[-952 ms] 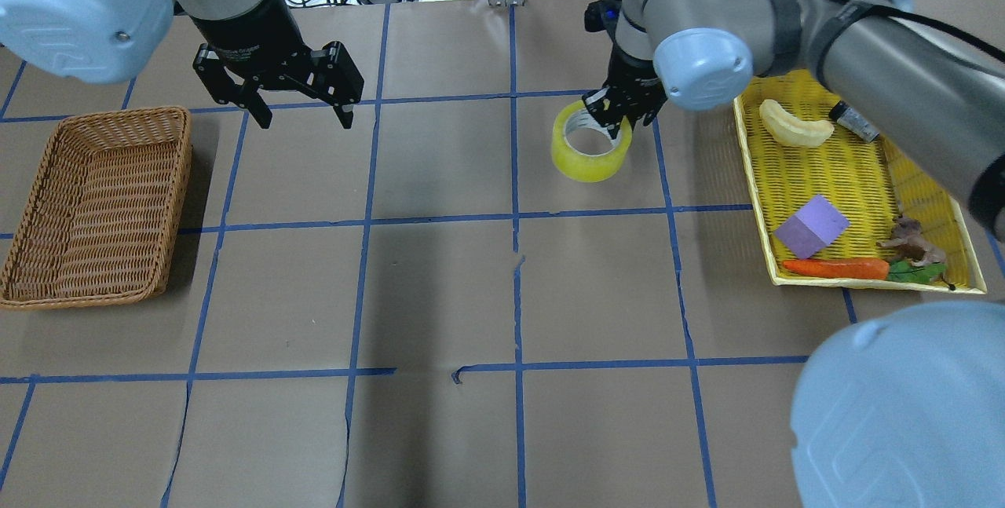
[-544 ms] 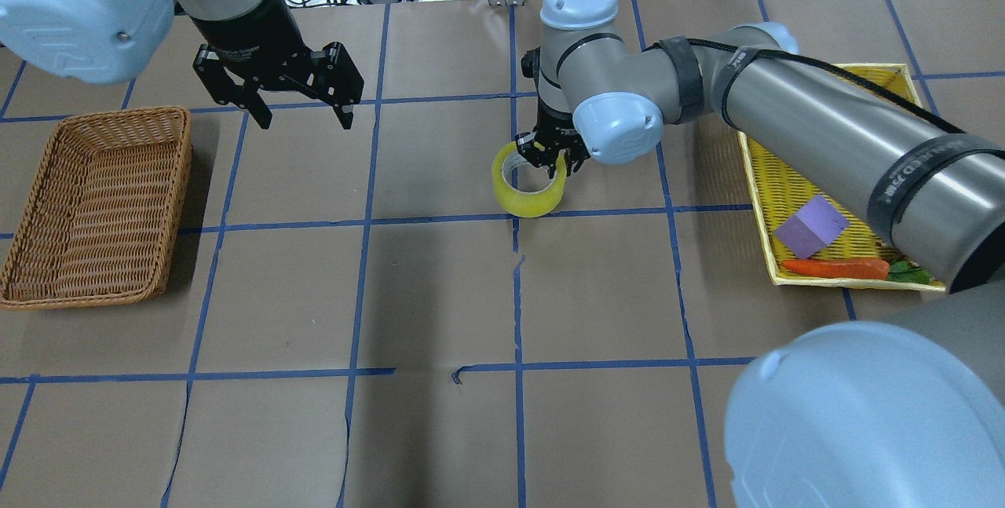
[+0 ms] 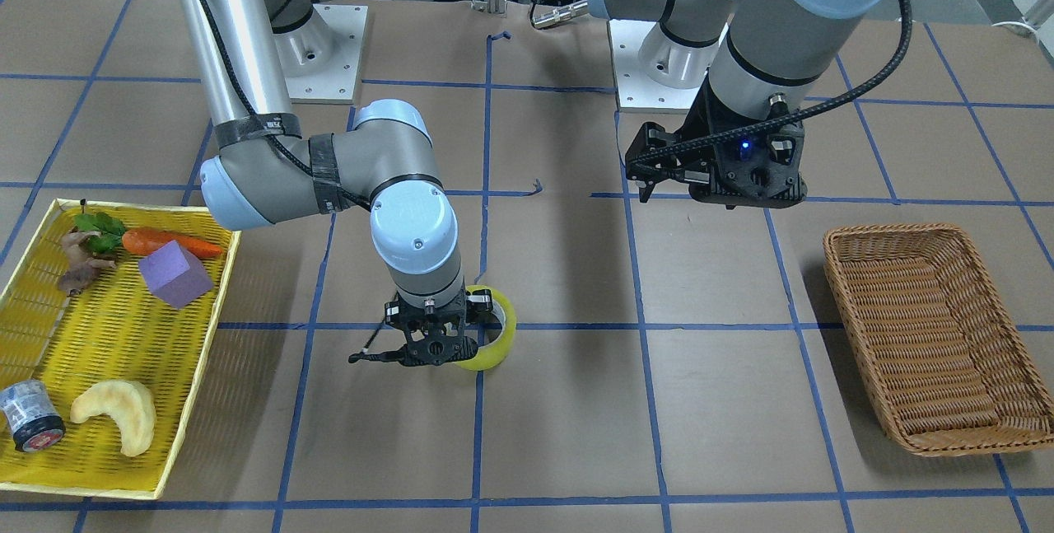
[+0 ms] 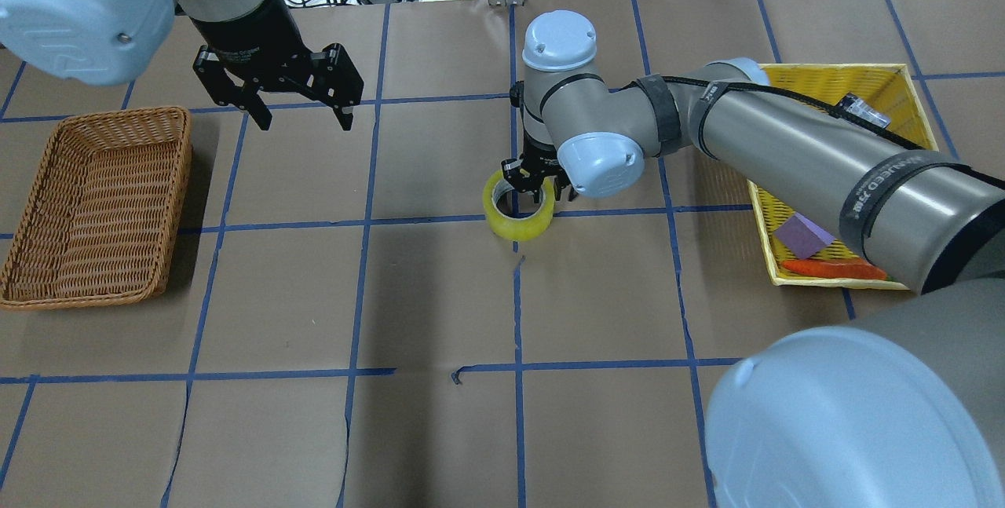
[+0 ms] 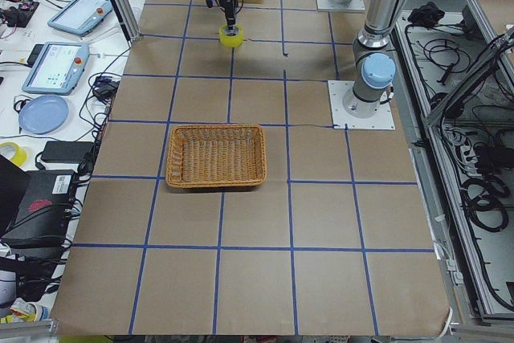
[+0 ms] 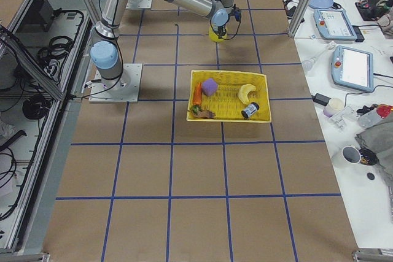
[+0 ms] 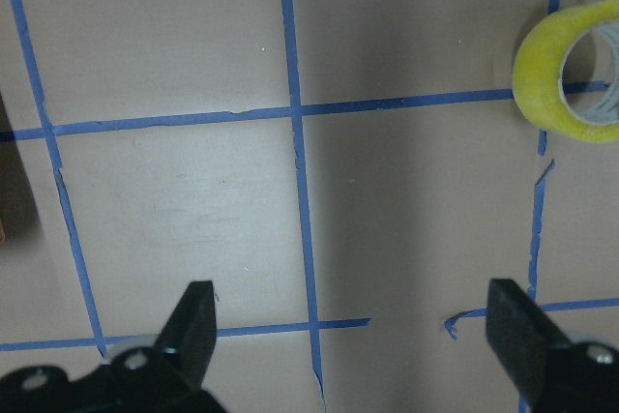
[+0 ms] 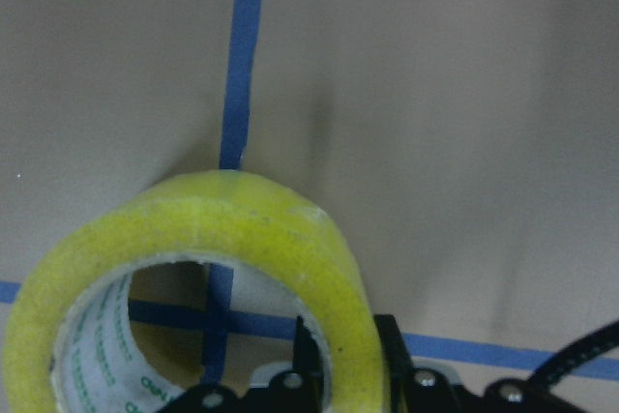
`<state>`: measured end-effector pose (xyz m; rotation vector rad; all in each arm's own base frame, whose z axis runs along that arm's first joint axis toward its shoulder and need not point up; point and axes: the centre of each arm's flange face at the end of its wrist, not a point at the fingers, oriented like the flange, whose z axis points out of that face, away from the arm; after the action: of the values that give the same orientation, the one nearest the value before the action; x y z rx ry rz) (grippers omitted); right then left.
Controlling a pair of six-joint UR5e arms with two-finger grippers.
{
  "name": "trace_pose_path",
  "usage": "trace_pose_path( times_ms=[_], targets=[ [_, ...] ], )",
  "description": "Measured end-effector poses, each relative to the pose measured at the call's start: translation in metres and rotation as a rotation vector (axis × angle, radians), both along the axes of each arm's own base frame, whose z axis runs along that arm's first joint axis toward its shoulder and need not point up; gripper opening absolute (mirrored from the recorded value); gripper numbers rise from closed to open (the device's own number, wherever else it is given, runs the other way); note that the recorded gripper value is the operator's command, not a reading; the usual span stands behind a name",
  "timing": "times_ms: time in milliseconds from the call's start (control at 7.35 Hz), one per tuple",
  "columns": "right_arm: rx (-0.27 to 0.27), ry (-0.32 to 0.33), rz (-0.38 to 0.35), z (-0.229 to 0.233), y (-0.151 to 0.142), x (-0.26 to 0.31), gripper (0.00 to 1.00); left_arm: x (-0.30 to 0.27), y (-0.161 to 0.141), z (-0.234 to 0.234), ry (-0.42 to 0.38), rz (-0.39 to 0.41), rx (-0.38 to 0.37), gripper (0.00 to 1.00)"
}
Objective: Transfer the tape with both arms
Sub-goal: 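Release the tape roll on the table and raise the right gripper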
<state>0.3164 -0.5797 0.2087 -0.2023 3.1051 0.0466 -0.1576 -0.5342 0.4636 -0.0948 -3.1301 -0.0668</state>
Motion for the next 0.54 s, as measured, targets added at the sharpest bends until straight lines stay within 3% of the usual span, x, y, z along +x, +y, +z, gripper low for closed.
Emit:
trace_pose_path(
  times_ms=[272,544],
  targets=[
    [-0.046,-0.004,0.003,0.04,-0.012,0.0,1.0,0.0,0.002,-0.003,-0.001,0.0,0.003,1.0],
    [-0.065,-0.003,-0.004,0.115,-0.011,-0.015,1.0,-0.003,-0.004,-0.004,0.001,0.01,-0.018,1.0]
  ],
)
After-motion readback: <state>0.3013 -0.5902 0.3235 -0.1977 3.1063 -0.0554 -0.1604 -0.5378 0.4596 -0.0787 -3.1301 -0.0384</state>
